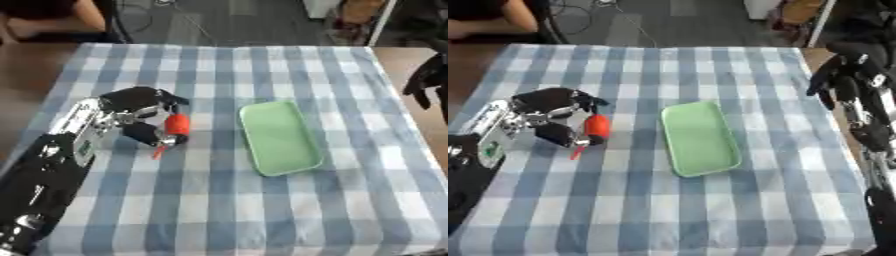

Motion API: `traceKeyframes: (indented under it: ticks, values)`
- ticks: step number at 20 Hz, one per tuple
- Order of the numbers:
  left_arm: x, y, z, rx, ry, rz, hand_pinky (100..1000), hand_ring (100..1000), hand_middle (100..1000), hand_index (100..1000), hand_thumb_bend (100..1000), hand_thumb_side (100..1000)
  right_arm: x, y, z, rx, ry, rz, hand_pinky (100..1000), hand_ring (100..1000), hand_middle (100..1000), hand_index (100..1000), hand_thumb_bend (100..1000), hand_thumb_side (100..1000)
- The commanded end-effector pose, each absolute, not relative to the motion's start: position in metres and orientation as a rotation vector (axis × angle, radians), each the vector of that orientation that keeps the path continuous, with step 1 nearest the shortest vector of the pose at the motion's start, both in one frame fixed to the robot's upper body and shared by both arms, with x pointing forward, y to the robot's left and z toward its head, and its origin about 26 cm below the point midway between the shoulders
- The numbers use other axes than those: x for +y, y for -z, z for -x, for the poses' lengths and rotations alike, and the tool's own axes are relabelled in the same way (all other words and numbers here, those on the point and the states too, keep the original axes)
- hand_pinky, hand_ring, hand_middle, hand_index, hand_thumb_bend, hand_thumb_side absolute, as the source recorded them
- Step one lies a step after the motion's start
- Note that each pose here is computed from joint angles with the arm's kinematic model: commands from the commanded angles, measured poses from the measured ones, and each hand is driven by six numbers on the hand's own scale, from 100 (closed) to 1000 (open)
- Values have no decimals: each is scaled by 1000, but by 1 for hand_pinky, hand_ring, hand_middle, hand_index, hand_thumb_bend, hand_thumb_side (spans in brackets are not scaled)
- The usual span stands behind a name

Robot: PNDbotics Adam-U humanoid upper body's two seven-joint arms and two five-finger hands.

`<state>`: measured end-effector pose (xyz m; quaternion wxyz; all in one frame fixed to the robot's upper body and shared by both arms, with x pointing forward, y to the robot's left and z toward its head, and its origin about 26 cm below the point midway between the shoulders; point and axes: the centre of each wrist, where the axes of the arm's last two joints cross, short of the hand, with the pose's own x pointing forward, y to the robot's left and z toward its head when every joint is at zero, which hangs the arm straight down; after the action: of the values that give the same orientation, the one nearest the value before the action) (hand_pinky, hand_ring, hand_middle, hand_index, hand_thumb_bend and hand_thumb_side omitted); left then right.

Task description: Pick up objects on the table and place them in the box.

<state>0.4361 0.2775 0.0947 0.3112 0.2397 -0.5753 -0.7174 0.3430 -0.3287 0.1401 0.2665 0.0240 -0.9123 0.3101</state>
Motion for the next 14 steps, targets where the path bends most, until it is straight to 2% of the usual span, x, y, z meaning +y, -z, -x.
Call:
traceKeyframes:
  ticks: [1,14]
  values:
    - [281,-109,-441,-1527,1898,-682,625,647,692,985,904,918,-332,-153,-344,-2491,-901,-50,100,438,511,894,100,641]
    - [289,-103,-446,-1480,1909,-711,625,658,688,1000,912,923,-332,-152,-345,-2496,-893,-56,100,438,511,895,100,641]
